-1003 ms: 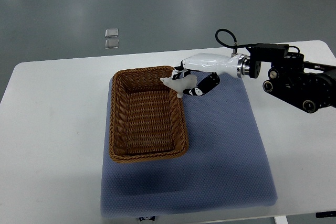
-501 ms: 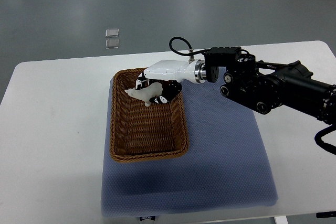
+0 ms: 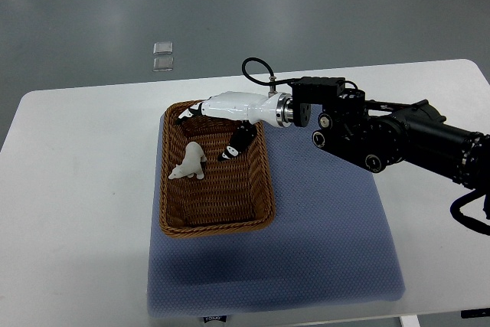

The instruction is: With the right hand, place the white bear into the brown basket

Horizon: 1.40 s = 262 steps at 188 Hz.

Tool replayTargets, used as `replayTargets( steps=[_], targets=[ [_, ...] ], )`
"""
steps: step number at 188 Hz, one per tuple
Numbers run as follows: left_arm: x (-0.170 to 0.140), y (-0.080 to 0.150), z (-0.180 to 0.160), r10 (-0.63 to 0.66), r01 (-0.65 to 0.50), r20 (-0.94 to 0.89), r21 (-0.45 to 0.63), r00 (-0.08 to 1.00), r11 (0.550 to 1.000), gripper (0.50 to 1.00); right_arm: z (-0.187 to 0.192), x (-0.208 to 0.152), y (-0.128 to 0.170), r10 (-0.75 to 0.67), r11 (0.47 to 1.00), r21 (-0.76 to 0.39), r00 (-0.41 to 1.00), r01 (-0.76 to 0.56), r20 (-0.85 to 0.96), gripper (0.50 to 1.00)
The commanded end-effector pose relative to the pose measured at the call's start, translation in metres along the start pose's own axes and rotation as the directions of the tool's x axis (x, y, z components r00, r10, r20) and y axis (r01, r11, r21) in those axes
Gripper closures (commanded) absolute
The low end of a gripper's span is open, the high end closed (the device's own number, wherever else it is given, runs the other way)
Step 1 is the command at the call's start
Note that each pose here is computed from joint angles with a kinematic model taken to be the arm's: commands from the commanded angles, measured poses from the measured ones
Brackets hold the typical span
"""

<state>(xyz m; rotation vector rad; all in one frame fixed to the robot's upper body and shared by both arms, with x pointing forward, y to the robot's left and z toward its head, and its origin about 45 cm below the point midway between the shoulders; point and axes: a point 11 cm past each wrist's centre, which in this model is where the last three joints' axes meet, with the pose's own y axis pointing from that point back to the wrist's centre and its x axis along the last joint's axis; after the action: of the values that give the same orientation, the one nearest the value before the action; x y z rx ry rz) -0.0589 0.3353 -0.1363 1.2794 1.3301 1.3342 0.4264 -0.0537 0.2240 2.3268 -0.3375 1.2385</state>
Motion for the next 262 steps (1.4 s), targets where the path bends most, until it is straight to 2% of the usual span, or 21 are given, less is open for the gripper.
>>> replayTargets(
  steps=[1,10,19,49,67,100,160,195,235,262],
  targets=[
    [0.0,0.0,0.0,0.001,-0.001,0.0,0.0,1.0,1.0,0.5,0.004,0.012,0.006,0.054,0.999,-0.005,0.995,-0.054,0.081,0.64],
    [0.0,0.0,0.0,0.001,-0.001,0.0,0.0,1.0,1.0,0.5,0.009,0.019,0.011,0.088,0.996,-0.016,0.987,-0.087,0.136,0.638],
    [0.0,0.0,0.0,0.001,-0.001,-0.002,0.0,1.0,1.0,0.5,0.014,0.026,0.016,0.12,0.993,-0.029,0.973,-0.117,0.199,0.597],
    [0.0,0.0,0.0,0.001,-0.001,0.0,0.0,1.0,1.0,0.5,0.033,0.035,0.032,0.2,0.979,-0.113,0.901,-0.168,0.386,0.595],
    [0.0,0.0,0.0,0.001,-0.001,0.0,0.0,1.0,1.0,0.5,0.052,0.032,0.045,0.272,0.961,-0.191,0.793,-0.199,0.545,0.581],
    [0.0,0.0,0.0,-0.001,0.001,0.0,0.0,1.0,1.0,0.5,0.075,0.022,0.063,0.343,0.938,-0.28,0.643,-0.203,0.684,0.577],
    [0.0,0.0,0.0,0.001,-0.001,0.0,0.0,1.0,1.0,0.5,0.094,0.014,0.081,0.423,0.904,-0.357,0.388,-0.233,0.819,0.576],
    [0.0,0.0,0.0,0.001,-0.001,0.0,0.0,1.0,1.0,0.5,0.108,0.015,0.096,0.471,0.869,-0.425,0.16,-0.253,0.868,0.576],
    [0.0,0.0,0.0,0.001,-0.001,0.0,0.0,1.0,1.0,0.5,0.117,0.004,0.107,0.437,0.853,-0.454,-0.122,-0.257,0.891,0.576],
    [0.0,0.0,0.0,0.001,-0.001,0.0,0.0,1.0,1.0,0.5,0.121,-0.001,0.111,0.407,0.846,-0.464,-0.244,-0.263,0.88,0.576]
  ],
)
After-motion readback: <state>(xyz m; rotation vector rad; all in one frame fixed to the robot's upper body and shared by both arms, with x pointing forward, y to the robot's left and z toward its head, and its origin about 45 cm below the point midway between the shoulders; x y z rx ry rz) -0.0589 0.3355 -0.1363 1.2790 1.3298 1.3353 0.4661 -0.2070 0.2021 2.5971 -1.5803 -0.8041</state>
